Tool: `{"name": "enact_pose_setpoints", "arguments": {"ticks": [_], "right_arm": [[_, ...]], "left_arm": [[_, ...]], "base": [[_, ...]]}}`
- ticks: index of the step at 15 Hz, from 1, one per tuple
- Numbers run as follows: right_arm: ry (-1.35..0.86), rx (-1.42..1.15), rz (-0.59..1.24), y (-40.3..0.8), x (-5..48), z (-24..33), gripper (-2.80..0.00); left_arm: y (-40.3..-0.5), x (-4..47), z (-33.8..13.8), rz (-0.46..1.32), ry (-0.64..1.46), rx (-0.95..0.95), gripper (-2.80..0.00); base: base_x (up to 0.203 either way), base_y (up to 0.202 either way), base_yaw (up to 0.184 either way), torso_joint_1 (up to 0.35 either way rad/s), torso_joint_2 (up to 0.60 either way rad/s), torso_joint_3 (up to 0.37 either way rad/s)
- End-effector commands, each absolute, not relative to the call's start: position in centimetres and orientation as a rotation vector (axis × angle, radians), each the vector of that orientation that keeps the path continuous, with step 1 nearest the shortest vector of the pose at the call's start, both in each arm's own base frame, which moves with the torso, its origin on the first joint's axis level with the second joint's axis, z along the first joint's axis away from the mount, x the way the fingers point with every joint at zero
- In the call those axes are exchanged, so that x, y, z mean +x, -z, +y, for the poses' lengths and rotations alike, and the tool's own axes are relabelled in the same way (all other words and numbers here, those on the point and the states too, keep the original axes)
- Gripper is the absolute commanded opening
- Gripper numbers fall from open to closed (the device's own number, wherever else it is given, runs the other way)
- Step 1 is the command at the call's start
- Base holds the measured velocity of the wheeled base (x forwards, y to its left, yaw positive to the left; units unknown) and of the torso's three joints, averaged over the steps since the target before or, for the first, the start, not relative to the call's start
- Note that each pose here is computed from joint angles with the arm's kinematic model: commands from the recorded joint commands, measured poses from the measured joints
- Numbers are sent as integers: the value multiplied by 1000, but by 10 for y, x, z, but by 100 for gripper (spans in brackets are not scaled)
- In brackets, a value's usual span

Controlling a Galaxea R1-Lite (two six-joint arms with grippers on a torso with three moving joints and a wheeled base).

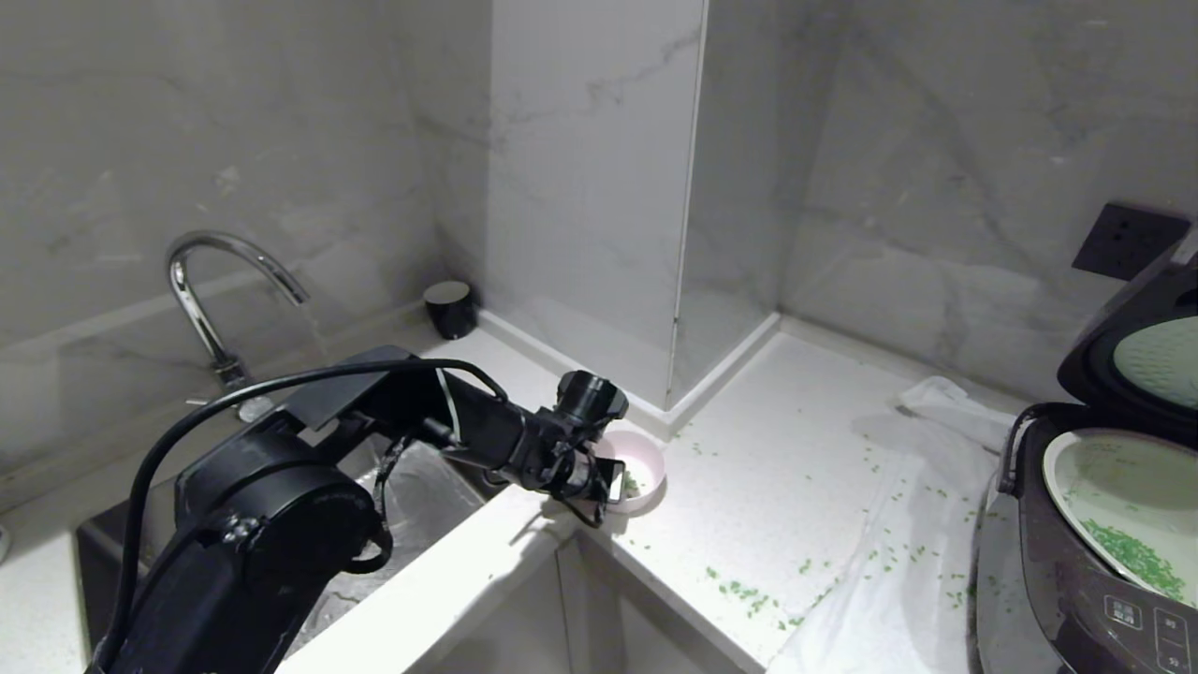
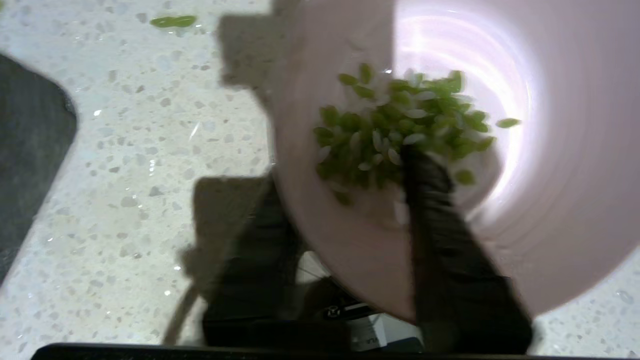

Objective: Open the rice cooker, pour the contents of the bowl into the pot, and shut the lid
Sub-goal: Pick up the bowl on the table

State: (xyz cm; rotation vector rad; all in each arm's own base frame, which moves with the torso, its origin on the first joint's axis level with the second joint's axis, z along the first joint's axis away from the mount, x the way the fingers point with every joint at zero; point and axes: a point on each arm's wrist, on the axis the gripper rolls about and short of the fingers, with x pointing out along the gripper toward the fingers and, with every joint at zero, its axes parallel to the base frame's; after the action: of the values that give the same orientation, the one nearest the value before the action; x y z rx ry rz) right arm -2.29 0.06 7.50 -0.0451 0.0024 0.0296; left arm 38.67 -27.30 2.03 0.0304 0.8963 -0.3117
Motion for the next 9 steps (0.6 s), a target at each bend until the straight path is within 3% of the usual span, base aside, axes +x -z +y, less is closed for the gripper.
{"name": "enact_pose_setpoints", "arguments": {"ticks": [1, 9], "right_arm": [[-31, -46, 4, -75, -23, 1, -280], [-31, -46, 4, -75, -23, 1, -280]], "left_arm": [[-20, 386, -273, 900, 309, 31, -280], [-23, 382, -271, 917, 306, 34, -280]], "base": [[0, 0, 0, 0, 0, 0], [0, 0, 0, 0, 0, 0]]}}
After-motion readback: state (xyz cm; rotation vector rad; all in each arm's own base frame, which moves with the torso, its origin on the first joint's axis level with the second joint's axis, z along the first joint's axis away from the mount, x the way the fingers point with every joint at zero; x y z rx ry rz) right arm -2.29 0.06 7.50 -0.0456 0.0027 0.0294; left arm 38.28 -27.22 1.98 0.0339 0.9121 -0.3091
